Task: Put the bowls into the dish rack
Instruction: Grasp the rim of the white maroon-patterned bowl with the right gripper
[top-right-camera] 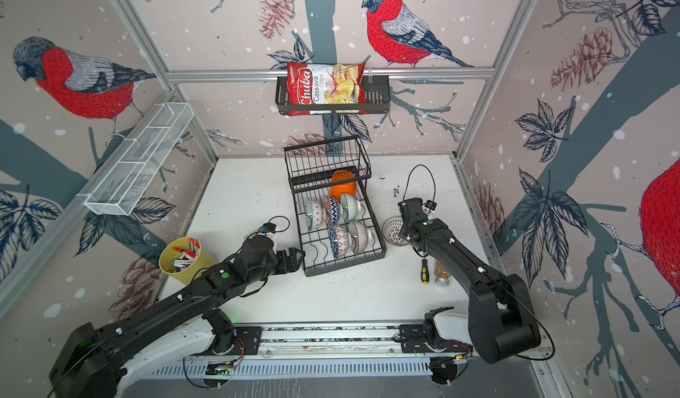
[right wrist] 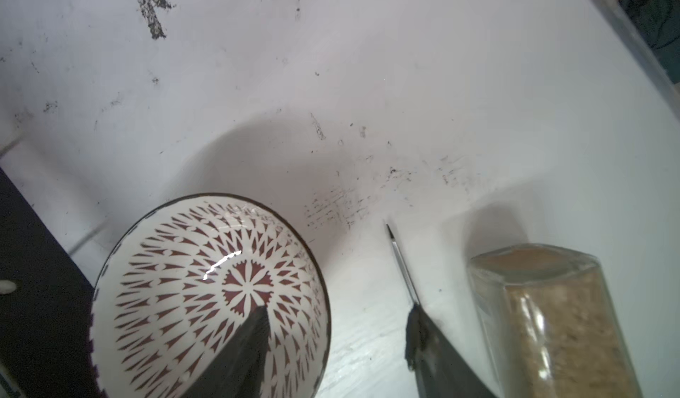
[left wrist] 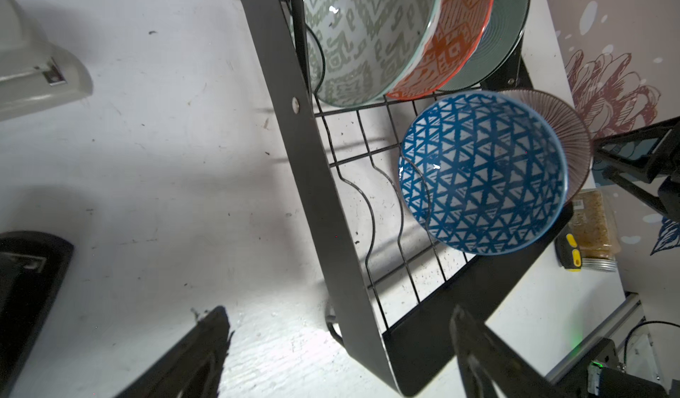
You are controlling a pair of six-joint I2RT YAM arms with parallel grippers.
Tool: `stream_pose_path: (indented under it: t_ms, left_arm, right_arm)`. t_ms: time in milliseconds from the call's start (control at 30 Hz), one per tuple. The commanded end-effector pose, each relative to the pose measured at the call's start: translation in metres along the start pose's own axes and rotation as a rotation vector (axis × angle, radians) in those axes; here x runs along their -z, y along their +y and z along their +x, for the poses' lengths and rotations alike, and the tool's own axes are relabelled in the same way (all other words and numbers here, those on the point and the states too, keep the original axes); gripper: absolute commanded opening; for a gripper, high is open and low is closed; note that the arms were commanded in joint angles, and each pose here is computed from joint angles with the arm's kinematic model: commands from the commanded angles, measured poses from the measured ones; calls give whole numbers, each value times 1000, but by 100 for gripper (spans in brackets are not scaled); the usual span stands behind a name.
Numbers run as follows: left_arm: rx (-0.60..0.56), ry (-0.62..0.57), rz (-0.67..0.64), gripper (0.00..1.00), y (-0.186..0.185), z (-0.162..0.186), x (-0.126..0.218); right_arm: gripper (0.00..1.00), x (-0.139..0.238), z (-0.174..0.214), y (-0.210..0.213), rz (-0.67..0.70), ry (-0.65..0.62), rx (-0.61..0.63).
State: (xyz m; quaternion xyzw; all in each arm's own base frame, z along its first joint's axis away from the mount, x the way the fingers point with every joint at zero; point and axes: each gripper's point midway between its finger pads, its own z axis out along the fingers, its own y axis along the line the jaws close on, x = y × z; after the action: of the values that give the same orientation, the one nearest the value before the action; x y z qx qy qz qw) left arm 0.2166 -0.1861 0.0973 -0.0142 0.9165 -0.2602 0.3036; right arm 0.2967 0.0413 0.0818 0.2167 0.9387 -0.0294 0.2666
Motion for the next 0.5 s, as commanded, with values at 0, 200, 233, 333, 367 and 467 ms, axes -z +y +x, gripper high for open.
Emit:
stream_pose_path:
  t_ms: [0,200,233,333,367,467]
  left_arm:
    - [1,-11,-1,93,0,0,-5]
    - [-15,-2,11,93,-3,4,-13]
    - [-17,-4,15,93,-3,4,-14]
    - [-20,-15,33,93,-7,2,-15]
    - [-22,-19,42,93,-9,1,-15]
    - [-22,-37,56,93,-12,-2,-15]
  right_arm:
    - [59,-7,-2,10,-50,6,4]
    - [51,-15,1,11,-51,18,2]
    - [49,-16,2,12,-52,21,4]
    - [44,-20,4,12,-50,28,1]
    - [43,-22,5,12,-47,32,1]
    - [38,-27,8,12,-37,42,4]
